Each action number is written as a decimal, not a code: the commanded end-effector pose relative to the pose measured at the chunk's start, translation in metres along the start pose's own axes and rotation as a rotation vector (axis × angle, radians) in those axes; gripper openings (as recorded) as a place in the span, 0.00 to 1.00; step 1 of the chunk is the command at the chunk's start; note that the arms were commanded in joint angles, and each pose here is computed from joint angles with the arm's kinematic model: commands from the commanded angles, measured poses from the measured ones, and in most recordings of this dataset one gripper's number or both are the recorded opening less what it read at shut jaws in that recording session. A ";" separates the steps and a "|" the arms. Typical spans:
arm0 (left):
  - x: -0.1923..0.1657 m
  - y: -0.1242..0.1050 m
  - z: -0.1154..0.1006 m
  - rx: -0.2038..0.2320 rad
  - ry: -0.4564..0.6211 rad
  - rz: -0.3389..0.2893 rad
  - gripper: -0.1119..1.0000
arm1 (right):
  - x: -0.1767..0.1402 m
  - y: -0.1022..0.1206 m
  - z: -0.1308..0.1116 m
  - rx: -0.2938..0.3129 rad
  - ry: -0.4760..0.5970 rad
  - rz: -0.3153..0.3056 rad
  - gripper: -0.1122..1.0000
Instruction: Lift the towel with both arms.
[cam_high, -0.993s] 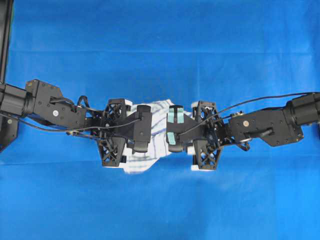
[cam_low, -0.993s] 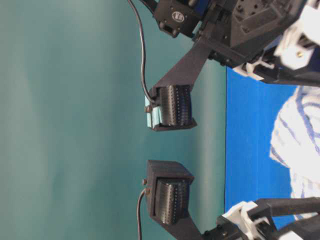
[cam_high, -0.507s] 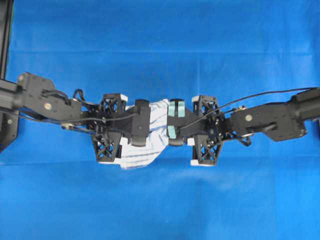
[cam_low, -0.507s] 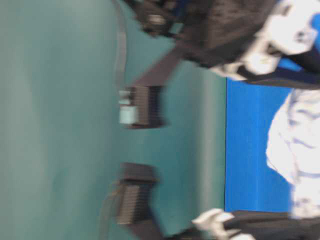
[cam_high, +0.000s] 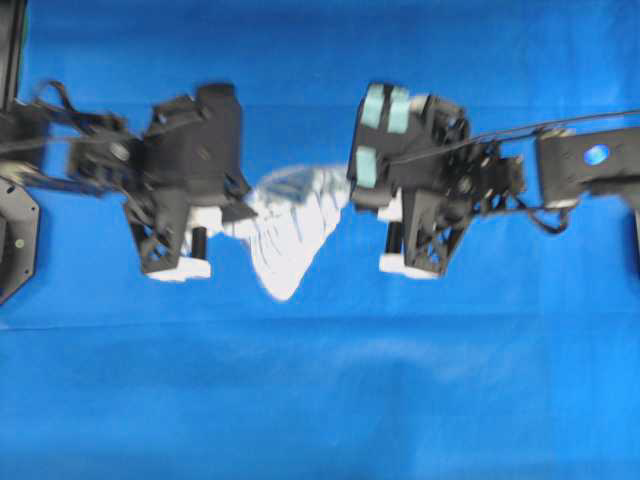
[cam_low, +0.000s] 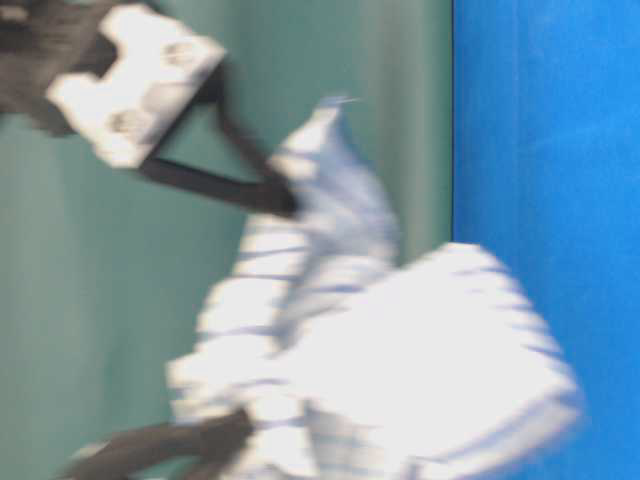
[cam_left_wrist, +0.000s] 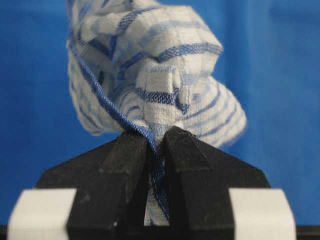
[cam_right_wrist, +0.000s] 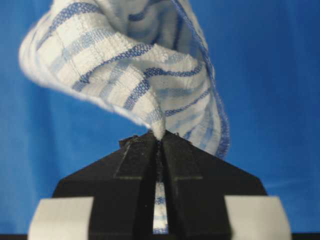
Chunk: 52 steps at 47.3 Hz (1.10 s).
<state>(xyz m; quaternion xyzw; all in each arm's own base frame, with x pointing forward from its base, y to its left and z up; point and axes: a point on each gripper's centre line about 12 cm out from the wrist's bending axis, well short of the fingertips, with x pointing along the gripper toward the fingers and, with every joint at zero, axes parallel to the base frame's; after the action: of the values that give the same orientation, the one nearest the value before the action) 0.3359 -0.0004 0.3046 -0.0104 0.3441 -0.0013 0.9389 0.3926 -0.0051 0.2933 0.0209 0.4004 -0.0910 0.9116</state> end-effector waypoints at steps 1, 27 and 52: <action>-0.029 0.004 0.028 -0.008 -0.069 0.008 0.14 | -0.036 -0.008 0.027 0.008 -0.078 -0.022 0.13; -0.114 0.018 0.102 -0.014 -0.177 0.052 0.14 | -0.154 -0.029 0.091 -0.005 -0.225 -0.080 0.13; -0.122 0.023 0.114 -0.001 -0.206 0.069 0.14 | -0.162 -0.029 0.095 -0.001 -0.226 -0.076 0.13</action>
<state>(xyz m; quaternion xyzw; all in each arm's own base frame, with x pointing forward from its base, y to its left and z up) 0.3184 0.0253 0.4578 0.0004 0.2646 0.0303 0.9639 0.3554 -0.0198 0.4620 -0.0078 0.3167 -0.1286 0.9397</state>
